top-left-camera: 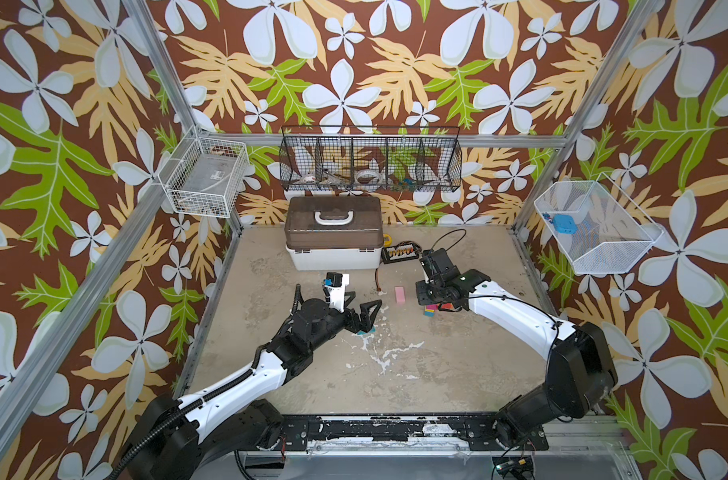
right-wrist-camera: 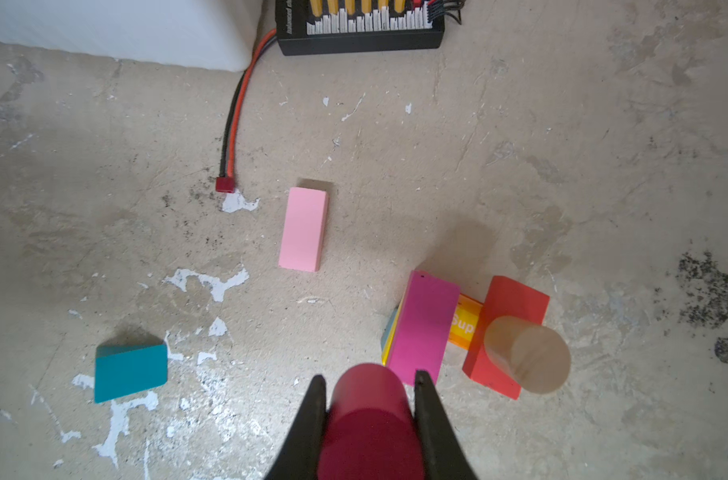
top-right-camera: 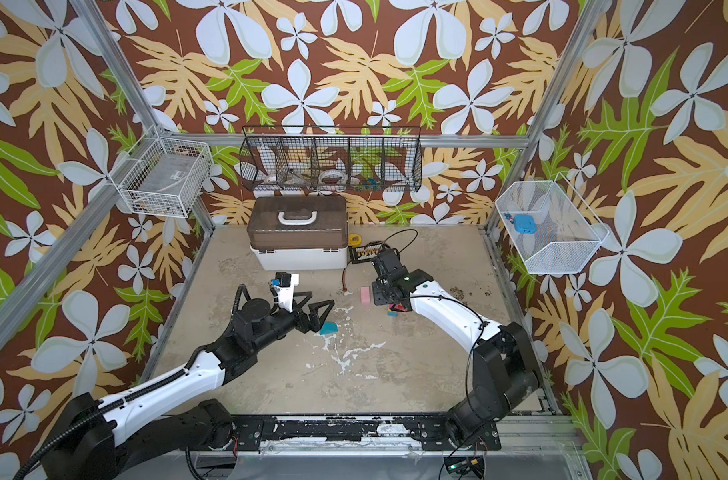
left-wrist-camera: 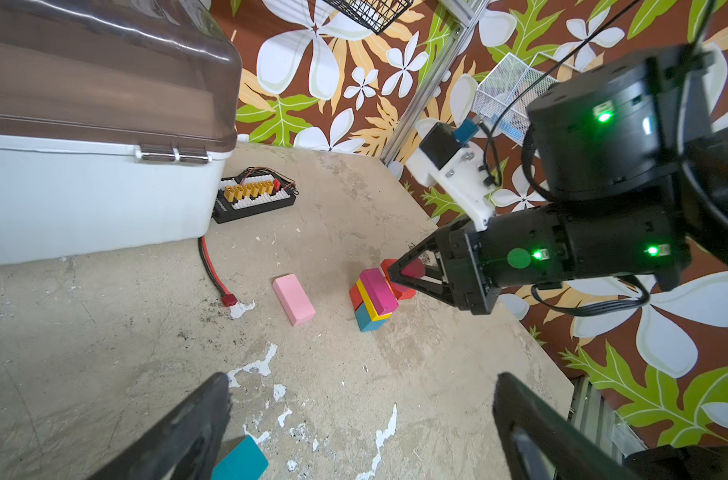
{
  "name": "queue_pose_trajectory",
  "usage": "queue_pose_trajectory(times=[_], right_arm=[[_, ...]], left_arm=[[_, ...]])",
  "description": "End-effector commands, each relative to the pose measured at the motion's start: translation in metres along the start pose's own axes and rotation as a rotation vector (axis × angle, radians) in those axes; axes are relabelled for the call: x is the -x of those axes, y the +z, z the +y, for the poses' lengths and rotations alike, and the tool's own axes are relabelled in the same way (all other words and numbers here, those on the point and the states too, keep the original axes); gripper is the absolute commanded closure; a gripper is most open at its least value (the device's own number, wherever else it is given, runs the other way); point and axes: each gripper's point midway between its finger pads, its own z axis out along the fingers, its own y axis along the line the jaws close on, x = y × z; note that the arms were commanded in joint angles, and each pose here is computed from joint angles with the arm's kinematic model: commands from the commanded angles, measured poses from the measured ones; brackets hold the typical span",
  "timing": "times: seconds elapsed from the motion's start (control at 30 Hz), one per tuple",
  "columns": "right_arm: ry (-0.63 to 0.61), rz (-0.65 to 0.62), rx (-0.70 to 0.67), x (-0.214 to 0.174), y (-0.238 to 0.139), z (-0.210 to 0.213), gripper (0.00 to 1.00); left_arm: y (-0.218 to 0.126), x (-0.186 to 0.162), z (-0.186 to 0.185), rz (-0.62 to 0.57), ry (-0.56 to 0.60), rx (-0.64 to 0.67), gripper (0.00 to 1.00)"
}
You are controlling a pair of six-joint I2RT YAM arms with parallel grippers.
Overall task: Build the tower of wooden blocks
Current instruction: 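Lift the magenta cylinder toward the stack while the left arm reaches forward, then lower the magenta cylinder upright onto the stack beside the wooden cylinder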
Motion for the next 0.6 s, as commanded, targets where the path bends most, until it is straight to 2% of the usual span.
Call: queue_pose_trajectory(times=[0.0,0.57], right_arm=[[0.004,-0.011,-0.046,0.003,0.005,-0.006,0.94],[0.04,0.039,-0.079,-0.004,0.027,-0.024,0.93]], left_arm=[[-0.003,0.006,0.001,-0.033,0.011,0.012,0.0],[-0.005,0.007,0.004,-0.042,0.006,0.027,0.0]])
